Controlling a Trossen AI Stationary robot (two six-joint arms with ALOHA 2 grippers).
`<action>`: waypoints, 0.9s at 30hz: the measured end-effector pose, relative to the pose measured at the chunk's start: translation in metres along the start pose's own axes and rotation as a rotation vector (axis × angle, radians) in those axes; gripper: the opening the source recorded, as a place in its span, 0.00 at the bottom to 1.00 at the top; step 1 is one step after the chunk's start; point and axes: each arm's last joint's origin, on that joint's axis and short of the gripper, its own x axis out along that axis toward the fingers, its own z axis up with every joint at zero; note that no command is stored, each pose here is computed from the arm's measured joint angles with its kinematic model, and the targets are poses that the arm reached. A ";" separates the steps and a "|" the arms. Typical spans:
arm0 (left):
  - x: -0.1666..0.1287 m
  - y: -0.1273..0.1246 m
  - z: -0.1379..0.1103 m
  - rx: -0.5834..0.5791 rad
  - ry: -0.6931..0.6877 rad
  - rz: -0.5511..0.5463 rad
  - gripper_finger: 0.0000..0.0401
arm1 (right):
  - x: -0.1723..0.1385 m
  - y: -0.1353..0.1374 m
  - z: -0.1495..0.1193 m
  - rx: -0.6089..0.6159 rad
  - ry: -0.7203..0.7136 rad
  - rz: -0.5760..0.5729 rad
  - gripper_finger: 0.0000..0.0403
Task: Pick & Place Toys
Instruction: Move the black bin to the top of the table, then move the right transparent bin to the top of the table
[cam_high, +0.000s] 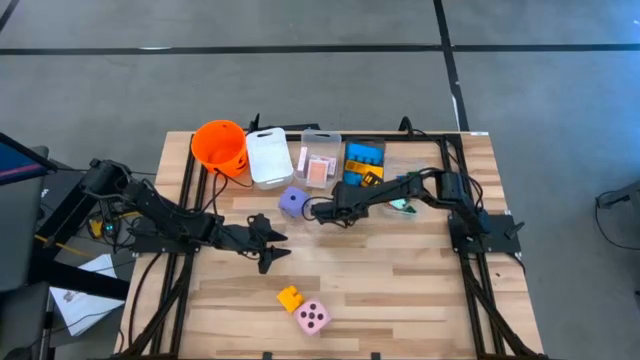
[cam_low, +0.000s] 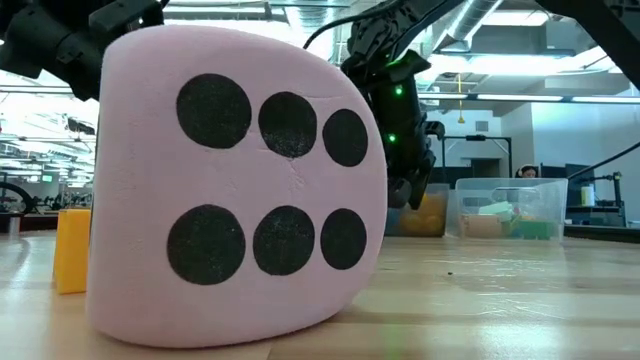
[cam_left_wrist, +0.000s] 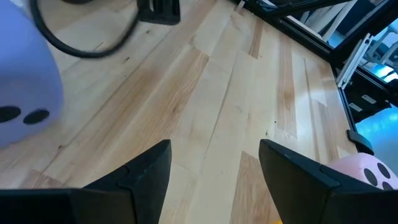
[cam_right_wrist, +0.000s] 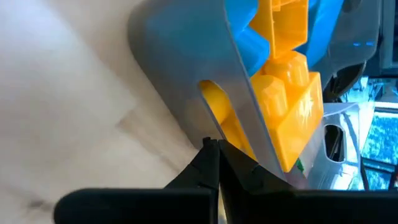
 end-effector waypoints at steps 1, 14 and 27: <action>0.000 0.000 0.000 0.000 0.000 0.000 0.59 | 0.001 -0.001 0.001 0.004 0.003 -0.001 0.00; 0.000 0.000 0.000 0.001 0.001 0.004 0.59 | -0.054 0.047 -0.053 -0.179 -0.125 0.039 0.00; 0.000 0.000 0.000 0.001 0.001 0.004 0.59 | -0.114 0.067 -0.129 -0.063 -0.228 0.131 0.00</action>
